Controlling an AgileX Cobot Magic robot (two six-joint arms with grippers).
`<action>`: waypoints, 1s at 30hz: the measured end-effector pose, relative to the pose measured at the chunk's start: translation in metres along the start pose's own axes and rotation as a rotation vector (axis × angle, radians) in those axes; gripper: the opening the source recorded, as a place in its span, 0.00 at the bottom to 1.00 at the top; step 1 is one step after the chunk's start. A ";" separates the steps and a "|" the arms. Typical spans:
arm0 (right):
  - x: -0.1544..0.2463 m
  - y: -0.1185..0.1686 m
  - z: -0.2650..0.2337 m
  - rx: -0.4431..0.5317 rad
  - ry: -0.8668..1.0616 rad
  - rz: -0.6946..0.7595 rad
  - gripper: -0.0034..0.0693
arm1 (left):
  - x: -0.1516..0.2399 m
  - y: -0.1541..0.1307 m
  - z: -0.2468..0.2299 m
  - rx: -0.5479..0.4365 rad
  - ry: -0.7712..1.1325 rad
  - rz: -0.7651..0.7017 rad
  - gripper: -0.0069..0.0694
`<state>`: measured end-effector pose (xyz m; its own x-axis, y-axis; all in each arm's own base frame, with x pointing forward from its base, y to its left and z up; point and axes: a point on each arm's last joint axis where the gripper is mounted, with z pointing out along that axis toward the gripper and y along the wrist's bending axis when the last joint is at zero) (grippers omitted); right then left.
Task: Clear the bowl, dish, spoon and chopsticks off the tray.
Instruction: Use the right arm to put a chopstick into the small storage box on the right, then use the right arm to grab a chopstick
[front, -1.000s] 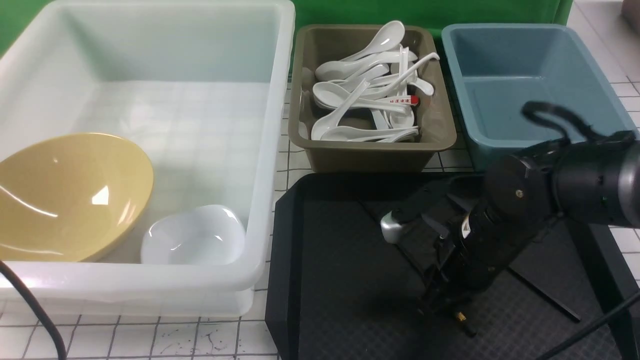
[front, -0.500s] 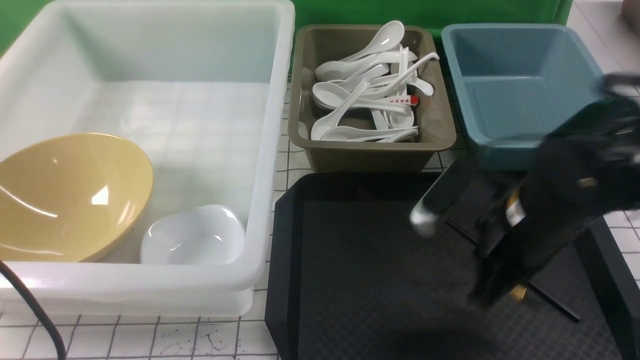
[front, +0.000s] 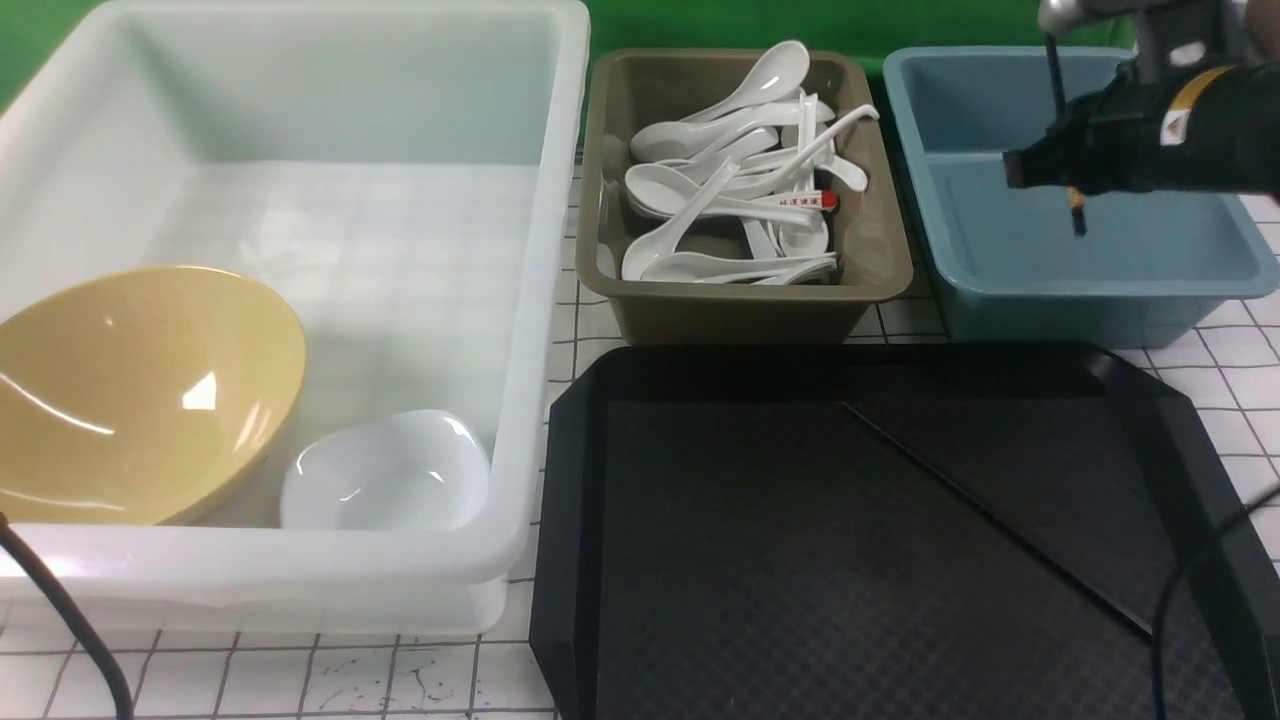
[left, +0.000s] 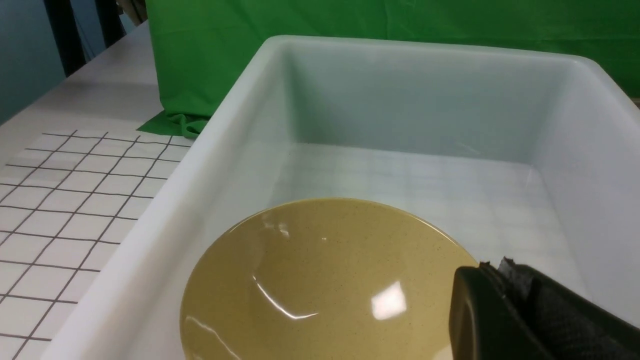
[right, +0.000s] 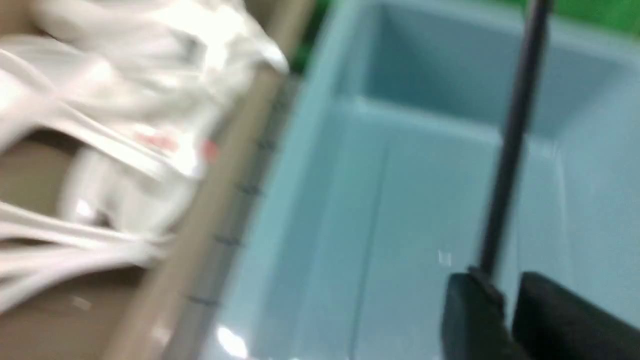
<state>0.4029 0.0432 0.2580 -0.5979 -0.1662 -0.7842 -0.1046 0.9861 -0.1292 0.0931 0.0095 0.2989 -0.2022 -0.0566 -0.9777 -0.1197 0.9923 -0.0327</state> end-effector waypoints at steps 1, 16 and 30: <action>-0.001 -0.001 0.003 0.007 0.019 0.008 0.36 | 0.000 0.000 0.000 0.001 0.001 -0.004 0.07; 0.097 0.051 -0.043 -0.175 0.807 -0.307 0.57 | 0.001 -0.001 0.000 0.010 0.008 -0.033 0.07; 0.133 0.064 -0.033 -0.314 0.819 -0.316 0.23 | 0.001 -0.001 0.000 0.010 0.009 -0.034 0.07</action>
<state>0.2904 0.0842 0.1661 -0.8666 -0.4963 -0.0528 -0.4970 0.8678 0.0000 0.0931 0.0085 0.2980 -0.2067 -0.0908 -0.9742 -0.1166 0.9909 -0.0676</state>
